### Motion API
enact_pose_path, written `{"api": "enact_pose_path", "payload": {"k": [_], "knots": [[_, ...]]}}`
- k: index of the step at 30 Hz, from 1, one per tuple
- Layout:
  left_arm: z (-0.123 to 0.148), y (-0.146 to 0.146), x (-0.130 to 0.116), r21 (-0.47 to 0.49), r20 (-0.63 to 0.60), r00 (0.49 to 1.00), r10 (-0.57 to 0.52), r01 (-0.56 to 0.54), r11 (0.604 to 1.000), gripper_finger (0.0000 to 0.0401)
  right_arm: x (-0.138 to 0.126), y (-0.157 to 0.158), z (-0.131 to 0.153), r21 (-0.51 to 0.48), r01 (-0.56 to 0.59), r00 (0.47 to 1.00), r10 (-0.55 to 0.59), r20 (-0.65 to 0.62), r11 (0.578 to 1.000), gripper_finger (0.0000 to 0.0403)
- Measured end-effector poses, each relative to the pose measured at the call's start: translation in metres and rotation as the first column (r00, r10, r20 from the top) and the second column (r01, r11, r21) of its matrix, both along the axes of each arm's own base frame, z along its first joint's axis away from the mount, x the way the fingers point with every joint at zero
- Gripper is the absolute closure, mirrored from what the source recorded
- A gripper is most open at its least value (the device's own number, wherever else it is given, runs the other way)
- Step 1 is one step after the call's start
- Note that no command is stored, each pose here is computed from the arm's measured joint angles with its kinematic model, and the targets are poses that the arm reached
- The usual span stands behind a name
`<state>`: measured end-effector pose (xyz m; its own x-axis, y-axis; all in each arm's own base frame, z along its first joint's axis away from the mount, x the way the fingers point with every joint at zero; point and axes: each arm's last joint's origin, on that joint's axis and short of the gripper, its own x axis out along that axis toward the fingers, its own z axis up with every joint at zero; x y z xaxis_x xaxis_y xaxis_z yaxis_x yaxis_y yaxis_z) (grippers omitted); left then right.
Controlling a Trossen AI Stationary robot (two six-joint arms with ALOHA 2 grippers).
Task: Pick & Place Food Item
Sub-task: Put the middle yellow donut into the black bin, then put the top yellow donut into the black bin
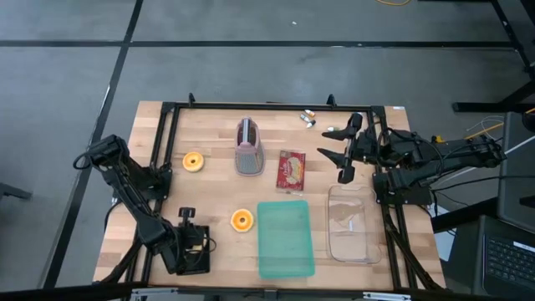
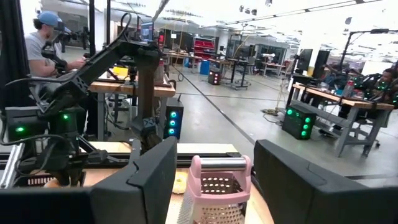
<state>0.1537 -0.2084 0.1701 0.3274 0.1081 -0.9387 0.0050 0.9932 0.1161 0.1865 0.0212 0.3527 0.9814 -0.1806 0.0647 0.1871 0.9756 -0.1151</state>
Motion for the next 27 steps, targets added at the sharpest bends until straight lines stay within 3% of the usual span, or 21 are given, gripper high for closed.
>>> {"api": "enact_pose_path", "payload": {"k": [6, 12, 20, 24, 27], "knots": [[0.0, 0.0, 0.0, -0.009, -0.014, 1.0, -0.002, 0.002, 1.0, 0.0272, 0.0, 0.0, 0.0, -0.004, 0.001, 1.0, -0.001, -0.001, 1.0, 0.0191], [0.005, 0.001, -0.001, -0.011, 0.004, 1.0, -0.009, 0.009, 1.0, 0.0233, 0.0, 0.0, 0.0, -0.007, 0.001, 1.0, -0.001, 0.0, 1.0, 0.0191], [0.056, 0.004, 0.0, -0.001, 0.125, 0.992, -0.01, 0.01, 1.0, 0.0219, 0.0, 0.0, 0.001, -0.024, 0.002, 1.0, -0.002, 0.006, 1.0, 0.0191], [0.072, 0.017, -0.002, 0.126, 0.164, 0.986, -0.005, -0.016, 0.992, 0.0219, 0.0, 0.0, 0.002, -0.025, -0.016, 1.0, 0.016, 0.012, 1.0, 0.0191], [0.074, 0.038, -0.003, 0.275, 0.133, 0.988, 0.072, -0.107, 0.956, 0.0219, 0.0, 0.001, 0.002, -0.025, -0.02, 1.0, 0.02, 0.017, 0.999, 0.0191]]}}
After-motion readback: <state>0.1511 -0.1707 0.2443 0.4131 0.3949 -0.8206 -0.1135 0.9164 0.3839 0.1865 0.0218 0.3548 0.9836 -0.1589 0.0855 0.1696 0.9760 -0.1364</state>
